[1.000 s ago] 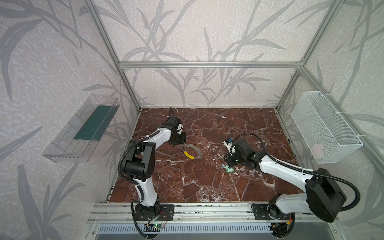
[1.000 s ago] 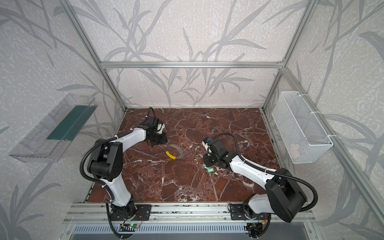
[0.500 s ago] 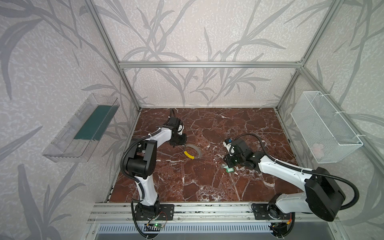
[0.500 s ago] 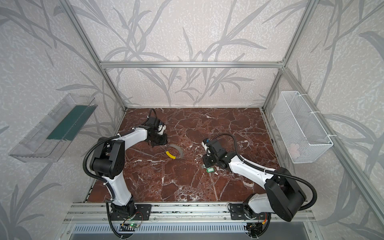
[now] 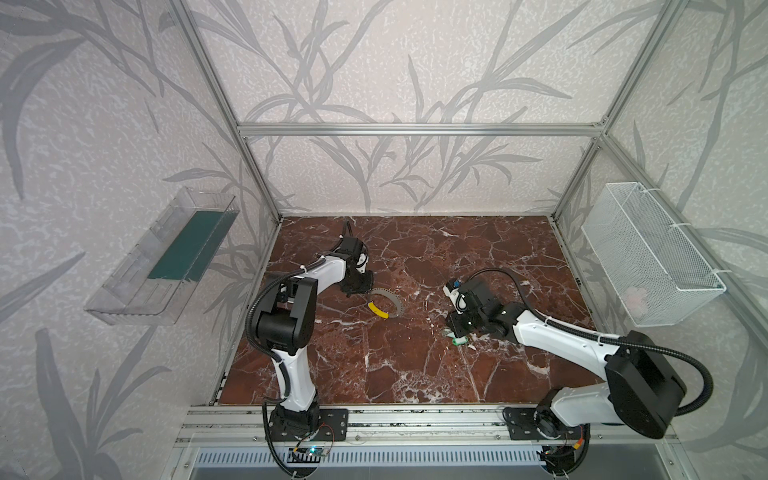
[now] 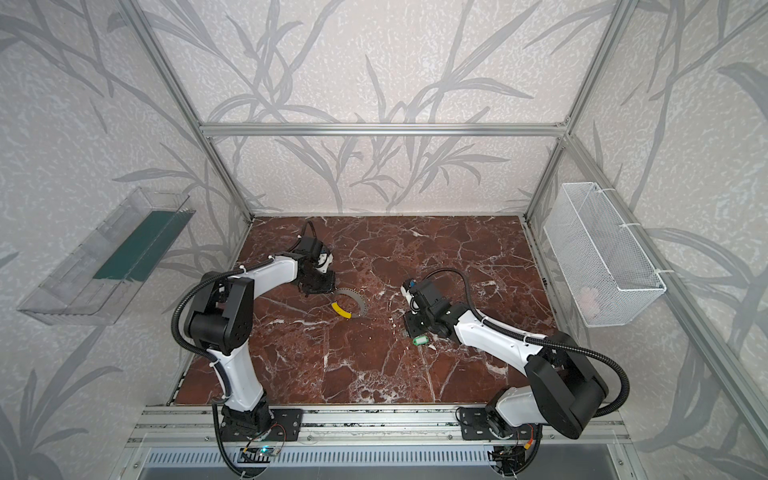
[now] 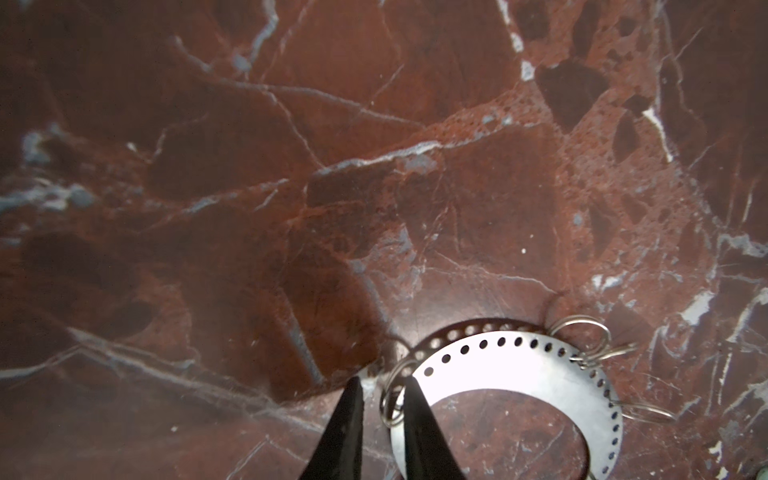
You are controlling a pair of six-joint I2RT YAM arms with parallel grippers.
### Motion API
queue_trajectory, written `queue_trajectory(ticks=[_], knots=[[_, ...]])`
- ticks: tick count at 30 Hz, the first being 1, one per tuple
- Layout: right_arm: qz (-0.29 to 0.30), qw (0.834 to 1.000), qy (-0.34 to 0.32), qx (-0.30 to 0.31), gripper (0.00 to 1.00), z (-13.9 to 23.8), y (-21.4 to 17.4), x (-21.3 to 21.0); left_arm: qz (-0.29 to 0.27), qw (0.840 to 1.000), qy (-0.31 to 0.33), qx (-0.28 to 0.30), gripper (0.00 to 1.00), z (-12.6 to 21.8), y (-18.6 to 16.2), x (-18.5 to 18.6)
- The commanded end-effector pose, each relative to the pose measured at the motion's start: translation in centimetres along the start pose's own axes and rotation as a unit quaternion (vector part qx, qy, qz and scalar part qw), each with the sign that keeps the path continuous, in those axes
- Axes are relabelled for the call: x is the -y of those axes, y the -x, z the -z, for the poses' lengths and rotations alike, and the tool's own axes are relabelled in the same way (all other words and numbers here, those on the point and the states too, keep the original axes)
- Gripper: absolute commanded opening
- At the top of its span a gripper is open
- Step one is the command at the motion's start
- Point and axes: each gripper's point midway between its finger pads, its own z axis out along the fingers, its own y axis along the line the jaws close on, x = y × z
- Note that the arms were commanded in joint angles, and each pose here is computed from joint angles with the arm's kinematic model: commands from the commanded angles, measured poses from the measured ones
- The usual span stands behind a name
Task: Put the keys on the keyring
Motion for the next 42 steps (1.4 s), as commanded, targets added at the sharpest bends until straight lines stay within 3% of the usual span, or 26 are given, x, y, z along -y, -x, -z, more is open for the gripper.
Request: queue_trajectory(ticks=[1, 17, 21, 26, 34, 38, 42], knots=[[0.008, 1.0, 0.003, 0.003, 0.25, 0.4, 0.5, -0.5, -0.007, 1.0, 0.005, -0.007, 0.2, -0.1, 0.2, 0.0], [0.011, 1.0, 0.003, -0.002, 0.19, 0.1, 0.3, -0.4, -0.022, 1.0, -0.022, -0.005, 0.06, -0.1, 0.2, 1.3], [0.015, 1.0, 0.002, 0.005, 0.18, 0.5, 0.6, -0.4, -0.041, 0.998, -0.044, 0.001, 0.0, 0.6, 0.4, 2.7], [0.041, 0.999, -0.002, 0.028, 0.17, 2.4, 1.3, -0.5, -0.091, 0.991, -0.091, 0.03, 0.0, 2.9, 0.6, 5.7], [0.133, 0.982, -0.021, 0.134, 0.13, 7.3, 3.3, -0.2, -0.206, 0.958, -0.182, 0.08, 0.0, 7.6, 0.3, 12.5], [0.174, 0.961, -0.027, 0.214, 0.02, 9.6, 4.1, -0.2, -0.277, 0.931, -0.214, 0.102, 0.0, 9.8, -0.3, 15.8], [0.228, 0.927, -0.022, 0.297, 0.01, 12.1, 4.9, -0.9, -0.32, 0.902, -0.26, 0.132, 0.0, 11.9, -0.6, 18.6]])
